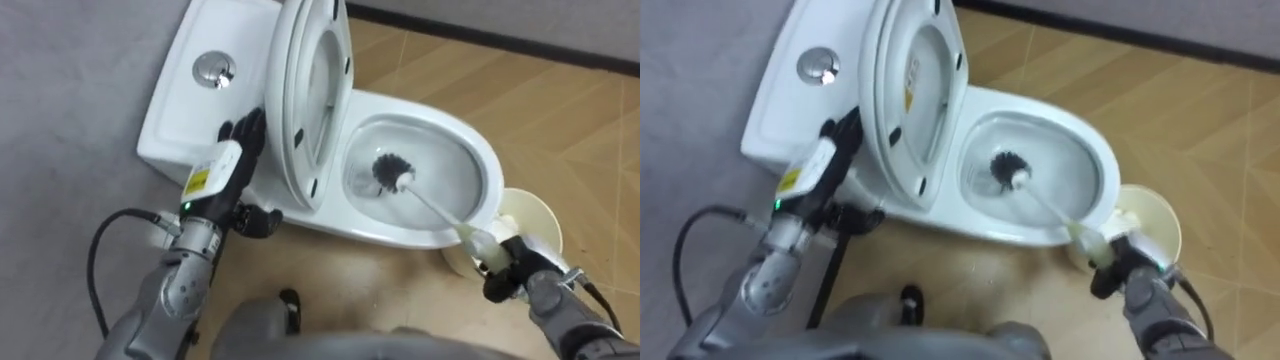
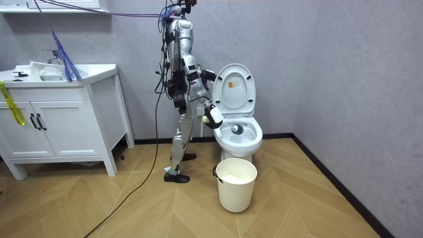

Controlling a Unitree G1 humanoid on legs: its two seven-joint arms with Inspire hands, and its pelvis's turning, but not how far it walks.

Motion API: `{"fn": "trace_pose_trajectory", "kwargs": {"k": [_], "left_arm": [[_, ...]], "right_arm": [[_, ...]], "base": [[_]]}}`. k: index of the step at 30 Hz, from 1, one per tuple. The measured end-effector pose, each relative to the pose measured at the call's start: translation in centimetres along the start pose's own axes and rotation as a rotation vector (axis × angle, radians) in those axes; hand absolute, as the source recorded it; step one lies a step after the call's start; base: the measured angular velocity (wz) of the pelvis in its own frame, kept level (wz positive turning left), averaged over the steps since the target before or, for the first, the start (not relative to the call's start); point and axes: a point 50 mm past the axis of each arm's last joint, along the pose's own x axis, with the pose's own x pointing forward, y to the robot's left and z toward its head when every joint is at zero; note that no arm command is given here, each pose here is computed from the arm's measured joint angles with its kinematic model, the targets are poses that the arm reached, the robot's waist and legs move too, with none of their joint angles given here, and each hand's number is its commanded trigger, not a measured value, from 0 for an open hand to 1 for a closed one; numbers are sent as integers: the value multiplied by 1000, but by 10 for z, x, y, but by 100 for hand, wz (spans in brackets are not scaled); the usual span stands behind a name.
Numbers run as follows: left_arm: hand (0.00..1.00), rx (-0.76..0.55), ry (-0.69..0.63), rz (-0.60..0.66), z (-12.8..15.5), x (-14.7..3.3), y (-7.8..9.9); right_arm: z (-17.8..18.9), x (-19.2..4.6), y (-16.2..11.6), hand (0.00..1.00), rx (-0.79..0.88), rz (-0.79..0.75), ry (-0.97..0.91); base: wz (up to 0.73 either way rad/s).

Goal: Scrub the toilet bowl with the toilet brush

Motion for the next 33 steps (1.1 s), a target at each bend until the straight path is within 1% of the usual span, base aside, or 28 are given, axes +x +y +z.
{"fn": "trace_pose_trajectory", "kwargs": {"k": [1, 2, 4, 5, 7, 11, 13, 15, 16, 20, 22, 25, 29, 33], "left_arm": [[0, 8, -29, 6, 4, 7, 3], [0, 9, -31, 2, 5, 7, 2], [0, 23, -60, 6, 8, 14, 5], [0, 26, -72, 8, 9, 17, 6], [0, 38, -117, 24, 15, 27, 10], [0, 70, -179, 79, 23, 41, 22], [0, 90, -226, 130, 30, 49, 33], [0, 107, -251, 166, 34, 52, 38], [0, 139, -266, 189, 36, 54, 41], [0, 242, -286, 255, 29, 51, 52], [0, 291, -305, 292, 27, 53, 61], [0, 324, -315, 334, 27, 58, 69], [0, 348, -293, 381, 23, 61, 76], [0, 373, -274, 452, 17, 61, 85]], "right_arm": [[1, 3, -11, 100, -33, -26, -6], [1, 4, -16, 100, -48, -38, -7], [6, 8, -35, 100, -99, -82, -14], [7, 9, -40, 100, -108, -93, -15], [10, 10, -55, 100, -153, -146, -25], [19, 13, -79, 100, -221, -224, -52], [23, 13, -95, 100, -296, -263, -54], [24, 13, -104, 100, -377, -279, -49], [24, 13, -108, 100, -428, -296, -50], [32, 11, -124, 100, -488, -396, -68], [33, 8, -143, 100, -573, -464, -69], [34, 2, -170, 100, -655, -557, -52], [40, 0, -175, 100, -666, -607, -49], [53, -3, -183, 100, -725, -676, -69]], "base": [[10], [4], [2], [-6], [-4], [-1], [-5], [-9], [-9], [2], [13], [9], [13], [-3]]}}
